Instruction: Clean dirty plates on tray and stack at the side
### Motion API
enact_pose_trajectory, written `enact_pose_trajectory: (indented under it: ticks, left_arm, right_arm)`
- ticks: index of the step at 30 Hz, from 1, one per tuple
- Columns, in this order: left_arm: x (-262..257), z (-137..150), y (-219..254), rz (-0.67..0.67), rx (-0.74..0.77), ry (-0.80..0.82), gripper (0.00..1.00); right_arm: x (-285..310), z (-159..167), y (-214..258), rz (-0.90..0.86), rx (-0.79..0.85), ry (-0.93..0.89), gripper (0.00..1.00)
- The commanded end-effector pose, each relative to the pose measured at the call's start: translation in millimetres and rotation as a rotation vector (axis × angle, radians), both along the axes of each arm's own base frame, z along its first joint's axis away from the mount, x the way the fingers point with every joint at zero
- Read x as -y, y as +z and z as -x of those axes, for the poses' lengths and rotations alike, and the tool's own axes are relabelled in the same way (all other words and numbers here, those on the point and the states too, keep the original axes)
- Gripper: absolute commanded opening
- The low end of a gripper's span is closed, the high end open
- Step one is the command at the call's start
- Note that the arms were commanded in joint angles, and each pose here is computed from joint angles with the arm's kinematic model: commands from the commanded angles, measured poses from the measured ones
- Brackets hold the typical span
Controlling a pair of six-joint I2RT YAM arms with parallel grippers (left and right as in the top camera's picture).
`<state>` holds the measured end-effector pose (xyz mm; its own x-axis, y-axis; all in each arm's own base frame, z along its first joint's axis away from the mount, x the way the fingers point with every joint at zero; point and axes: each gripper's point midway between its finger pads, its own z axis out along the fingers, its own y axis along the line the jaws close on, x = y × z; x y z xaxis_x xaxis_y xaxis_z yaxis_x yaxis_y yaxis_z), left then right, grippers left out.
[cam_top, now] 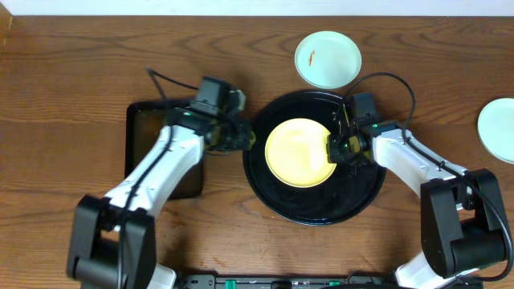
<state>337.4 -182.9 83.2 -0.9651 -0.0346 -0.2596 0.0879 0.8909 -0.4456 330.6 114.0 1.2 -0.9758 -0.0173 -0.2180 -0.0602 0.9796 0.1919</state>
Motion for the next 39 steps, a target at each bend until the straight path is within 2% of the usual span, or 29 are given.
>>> enact_pose_trajectory:
  ticks: [1,8,10,12,17,21,25,29,33,39]
  left_arm:
    - [18.6,-1.4,-27.9,0.001,-0.067,0.008,0.28]
    - [38.7,-2.5,-69.3,0.020,-0.130,-0.003,0.27]
    - [39.0,-3.2,-76.2,0.018,-0.138,0.000,0.19]
    - [39.0,-3.2,-81.1,0.015,-0.145,0.001,0.08]
    - [38.8,-2.5,-83.7,0.012,-0.151,0.000,0.07]
    - [38.7,-1.9,-83.9,0.004,-0.135,-0.033,0.07]
    - [38.0,-0.5,-84.8,-0.003,-0.126,-0.060,0.07]
    - [37.3,1.9,-86.6,-0.007,-0.133,-0.063,0.07]
    - [39.6,3.1,-86.5,-0.007,-0.132,-0.070,0.07]
    - [49.7,9.1,-86.3,-0.010,-0.125,-0.106,0.07]
  right_arm:
    - [15.1,26.7,-28.6,0.067,-0.101,0.024,0.01]
    - [15.1,26.7,-28.6,0.067,-0.101,0.024,0.01]
    - [14.7,27.0,-28.5,0.065,-0.102,0.024,0.01]
    - [14.7,27.0,-28.5,0.065,-0.102,0.025,0.01]
    - [12.9,27.6,-28.3,0.054,-0.105,0.027,0.01]
    - [-10.8,32.6,-23.0,-0.072,-0.105,0.160,0.04]
    - [-19.8,35.7,-18.6,-0.152,-0.115,0.189,0.06]
    - [-38.7,39.0,-6.2,-0.309,-0.101,0.276,0.12]
    - [-47.5,36.9,2.6,-0.397,-0.087,0.285,0.16]
    - [-60.9,33.6,13.9,-0.492,-0.058,0.312,0.12]
